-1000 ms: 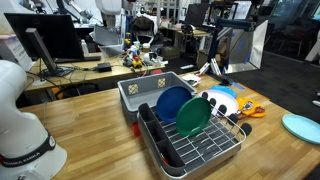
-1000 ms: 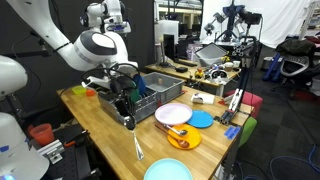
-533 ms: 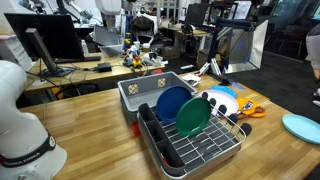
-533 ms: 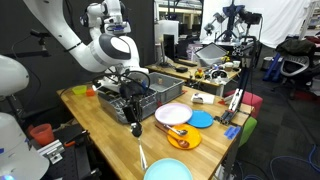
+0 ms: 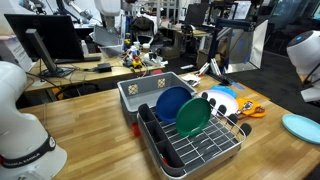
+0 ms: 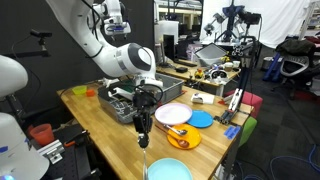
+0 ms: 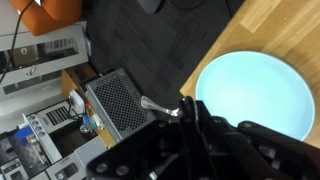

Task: Remove the spoon from dish rack and put it on the blue plate

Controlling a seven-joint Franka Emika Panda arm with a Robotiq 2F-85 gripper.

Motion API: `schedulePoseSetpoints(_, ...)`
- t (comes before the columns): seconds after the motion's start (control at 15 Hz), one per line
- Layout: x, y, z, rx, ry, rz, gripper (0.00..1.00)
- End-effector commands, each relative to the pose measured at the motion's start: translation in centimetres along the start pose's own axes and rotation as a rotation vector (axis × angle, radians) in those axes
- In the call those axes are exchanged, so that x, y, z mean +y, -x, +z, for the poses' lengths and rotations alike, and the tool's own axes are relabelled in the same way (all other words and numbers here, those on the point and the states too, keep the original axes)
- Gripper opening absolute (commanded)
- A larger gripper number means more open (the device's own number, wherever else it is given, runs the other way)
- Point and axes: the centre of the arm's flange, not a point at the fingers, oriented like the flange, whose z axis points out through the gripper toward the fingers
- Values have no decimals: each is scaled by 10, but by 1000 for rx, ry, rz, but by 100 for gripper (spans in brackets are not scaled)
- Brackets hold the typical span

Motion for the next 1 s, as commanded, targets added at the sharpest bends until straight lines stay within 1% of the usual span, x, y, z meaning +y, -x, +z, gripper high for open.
schedulePoseSetpoints(0.0, -8, -3, 5, -19, -10, 0, 8)
schedulePoseSetpoints(0.07, -10, -4, 7, -21, -9, 5, 8)
schedulePoseSetpoints(0.33, 0, -5, -8, 13, 2, 24, 8)
schedulePoseSetpoints(0.8, 1, -4, -6, 13, 0, 24, 8)
schedulePoseSetpoints(0.87, 1, -4, -6, 13, 0, 24, 2)
schedulePoseSetpoints(0.93, -2, -5, -3, 7, -1, 21, 2)
